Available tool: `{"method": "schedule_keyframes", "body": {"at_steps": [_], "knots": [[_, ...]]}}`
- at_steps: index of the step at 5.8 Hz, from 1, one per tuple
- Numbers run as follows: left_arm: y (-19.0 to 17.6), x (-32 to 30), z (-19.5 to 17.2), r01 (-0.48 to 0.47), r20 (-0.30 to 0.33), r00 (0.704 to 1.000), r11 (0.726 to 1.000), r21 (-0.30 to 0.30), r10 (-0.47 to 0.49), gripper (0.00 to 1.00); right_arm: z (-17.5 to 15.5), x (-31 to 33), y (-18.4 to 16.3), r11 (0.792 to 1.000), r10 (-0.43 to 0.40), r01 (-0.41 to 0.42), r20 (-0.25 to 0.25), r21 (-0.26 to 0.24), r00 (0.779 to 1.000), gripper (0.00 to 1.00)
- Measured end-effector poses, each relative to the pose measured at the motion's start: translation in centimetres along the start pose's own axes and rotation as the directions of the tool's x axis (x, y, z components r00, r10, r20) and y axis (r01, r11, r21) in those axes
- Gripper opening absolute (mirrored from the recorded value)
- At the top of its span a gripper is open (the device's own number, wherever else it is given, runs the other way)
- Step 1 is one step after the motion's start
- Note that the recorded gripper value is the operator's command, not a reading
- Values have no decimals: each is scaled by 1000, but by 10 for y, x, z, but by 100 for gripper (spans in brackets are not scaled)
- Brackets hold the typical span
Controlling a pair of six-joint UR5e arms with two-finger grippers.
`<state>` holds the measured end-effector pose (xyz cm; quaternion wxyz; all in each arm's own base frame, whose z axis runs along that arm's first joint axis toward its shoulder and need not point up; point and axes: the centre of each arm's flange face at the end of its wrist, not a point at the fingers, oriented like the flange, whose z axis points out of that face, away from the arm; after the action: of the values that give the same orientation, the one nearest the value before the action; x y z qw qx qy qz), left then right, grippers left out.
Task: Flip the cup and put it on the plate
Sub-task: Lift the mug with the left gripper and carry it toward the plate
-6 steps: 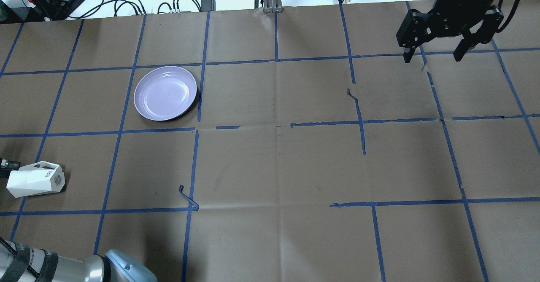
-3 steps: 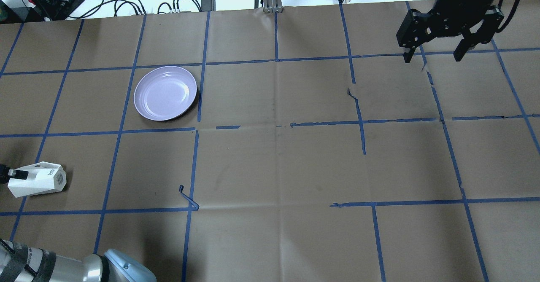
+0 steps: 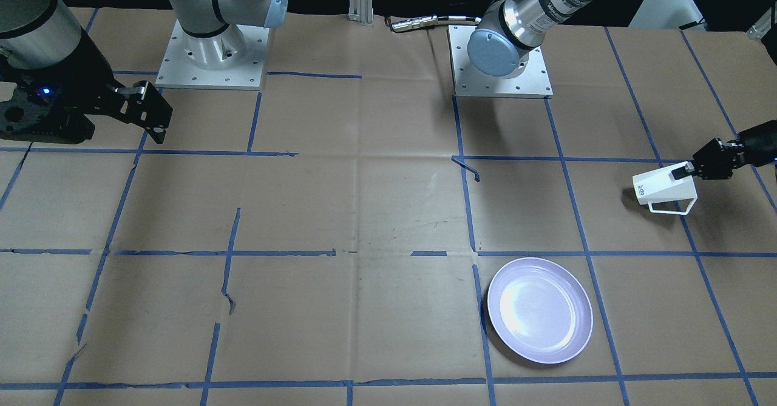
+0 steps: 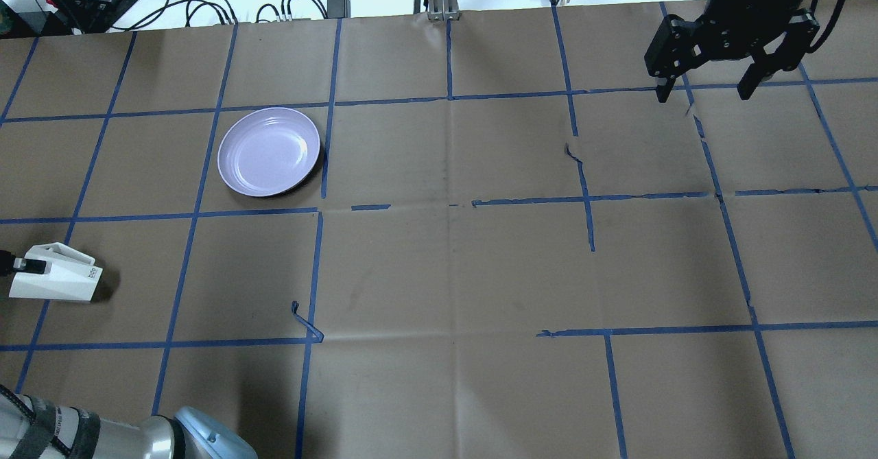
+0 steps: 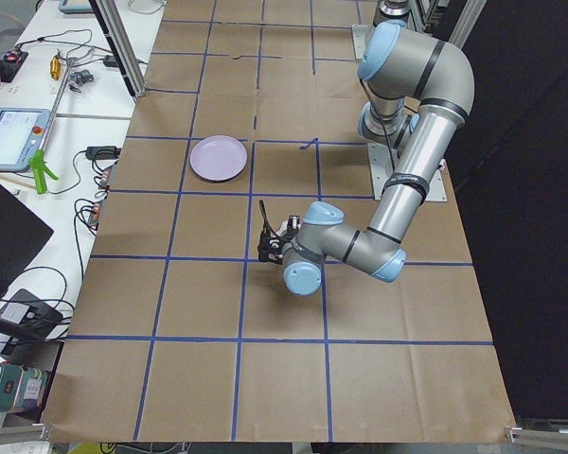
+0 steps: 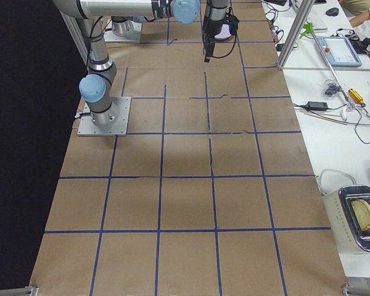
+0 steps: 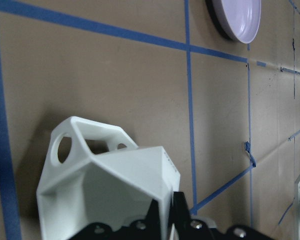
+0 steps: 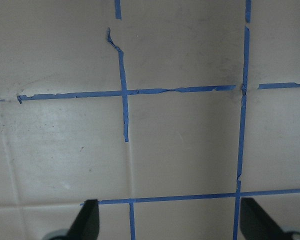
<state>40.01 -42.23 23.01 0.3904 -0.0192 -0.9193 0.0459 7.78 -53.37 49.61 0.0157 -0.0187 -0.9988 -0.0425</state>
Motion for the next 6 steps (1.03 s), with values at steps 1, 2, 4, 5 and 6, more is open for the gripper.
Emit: {"method": "schedule_keyframes", "body": {"at_steps": [1,2,4,5,6], "knots": [[-19,37,-4,-6,45,999,1000,-6,7,0,0,0,0,1000,0,0,0,0,1000,100],[-45,81,-1,-31,107,994,999,-23,33,0,0,0,0,1000,0,0,0,0,1000,100],[-106,179,26,-110,278,953,992,-59,122,0,0,0,0,1000,0,0,0,0,1000,100],[-134,225,51,-122,366,920,989,-80,143,0,0,0,0,1000,0,0,0,0,1000,100],[-159,268,86,-133,448,879,986,-99,164,0,0,0,0,1000,0,0,0,0,1000,100]]}}
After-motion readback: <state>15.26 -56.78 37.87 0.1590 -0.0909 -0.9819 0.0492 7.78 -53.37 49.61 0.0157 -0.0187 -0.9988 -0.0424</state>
